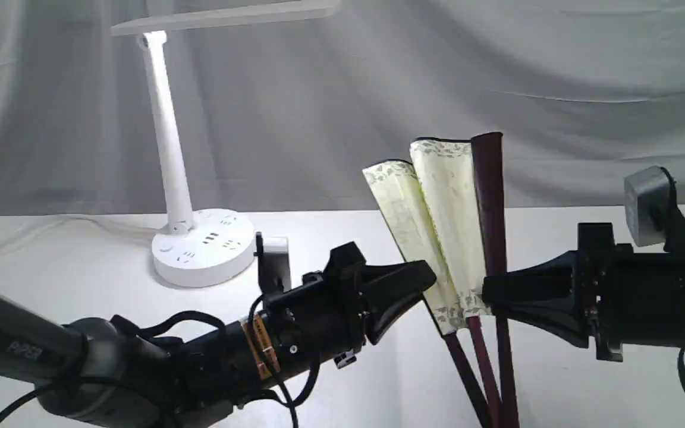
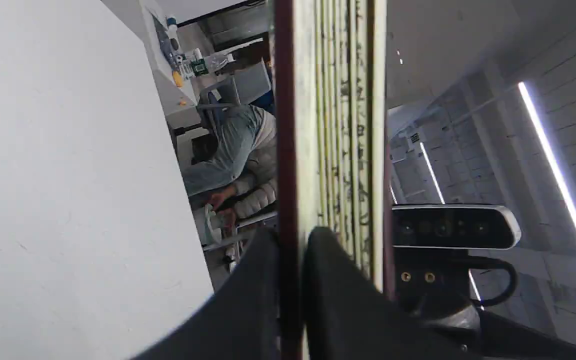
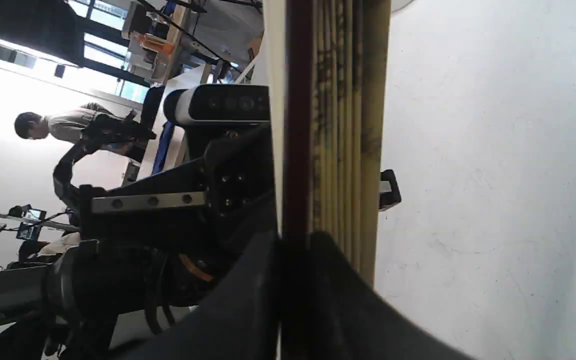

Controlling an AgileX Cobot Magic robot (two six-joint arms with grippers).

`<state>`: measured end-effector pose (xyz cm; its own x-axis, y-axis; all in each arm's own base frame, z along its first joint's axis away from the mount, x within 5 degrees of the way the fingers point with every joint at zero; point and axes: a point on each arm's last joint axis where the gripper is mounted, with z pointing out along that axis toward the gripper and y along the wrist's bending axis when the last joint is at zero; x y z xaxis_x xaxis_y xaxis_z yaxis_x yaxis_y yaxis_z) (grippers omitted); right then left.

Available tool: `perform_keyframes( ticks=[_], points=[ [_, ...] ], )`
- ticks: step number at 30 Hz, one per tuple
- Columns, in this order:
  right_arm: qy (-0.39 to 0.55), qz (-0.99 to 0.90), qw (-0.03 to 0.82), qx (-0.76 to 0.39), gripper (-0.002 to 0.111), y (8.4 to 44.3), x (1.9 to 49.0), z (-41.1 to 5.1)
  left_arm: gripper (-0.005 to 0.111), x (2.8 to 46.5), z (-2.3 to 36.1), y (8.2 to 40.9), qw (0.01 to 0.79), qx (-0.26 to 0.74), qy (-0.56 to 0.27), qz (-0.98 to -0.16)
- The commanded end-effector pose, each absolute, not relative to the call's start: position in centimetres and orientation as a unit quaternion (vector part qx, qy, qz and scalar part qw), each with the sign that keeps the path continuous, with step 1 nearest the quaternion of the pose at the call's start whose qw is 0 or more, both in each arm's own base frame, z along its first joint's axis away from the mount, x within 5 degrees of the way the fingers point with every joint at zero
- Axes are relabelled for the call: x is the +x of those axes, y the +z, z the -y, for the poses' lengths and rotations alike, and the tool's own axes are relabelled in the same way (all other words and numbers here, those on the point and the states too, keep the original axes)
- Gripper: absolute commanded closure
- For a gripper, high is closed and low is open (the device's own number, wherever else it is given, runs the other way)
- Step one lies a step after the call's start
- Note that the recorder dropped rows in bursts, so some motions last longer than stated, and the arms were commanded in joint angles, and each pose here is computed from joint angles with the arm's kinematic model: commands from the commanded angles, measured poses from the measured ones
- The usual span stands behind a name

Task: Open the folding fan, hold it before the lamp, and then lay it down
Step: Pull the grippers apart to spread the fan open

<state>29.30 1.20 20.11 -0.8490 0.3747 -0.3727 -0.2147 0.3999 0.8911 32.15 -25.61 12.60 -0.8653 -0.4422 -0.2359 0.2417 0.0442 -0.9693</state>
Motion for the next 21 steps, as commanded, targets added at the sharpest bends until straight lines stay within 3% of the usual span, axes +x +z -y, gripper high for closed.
perform_keyframes(
  ticks=[1, 21],
  points=[
    [0.557, -0.777, 0.29, 0.05, 0.108, 20.7, 29.4, -1.1, 0.107, 32.1, 25.8, 12.5, 0.248, -0.073, -0.685, -0.681],
    [0.529, -0.772, 0.344, 0.071, 0.108, 20.7, 30.3, -0.5, 0.107, 33.4, 25.0, 12.9, 0.267, -0.174, -0.693, -0.647]
  ],
)
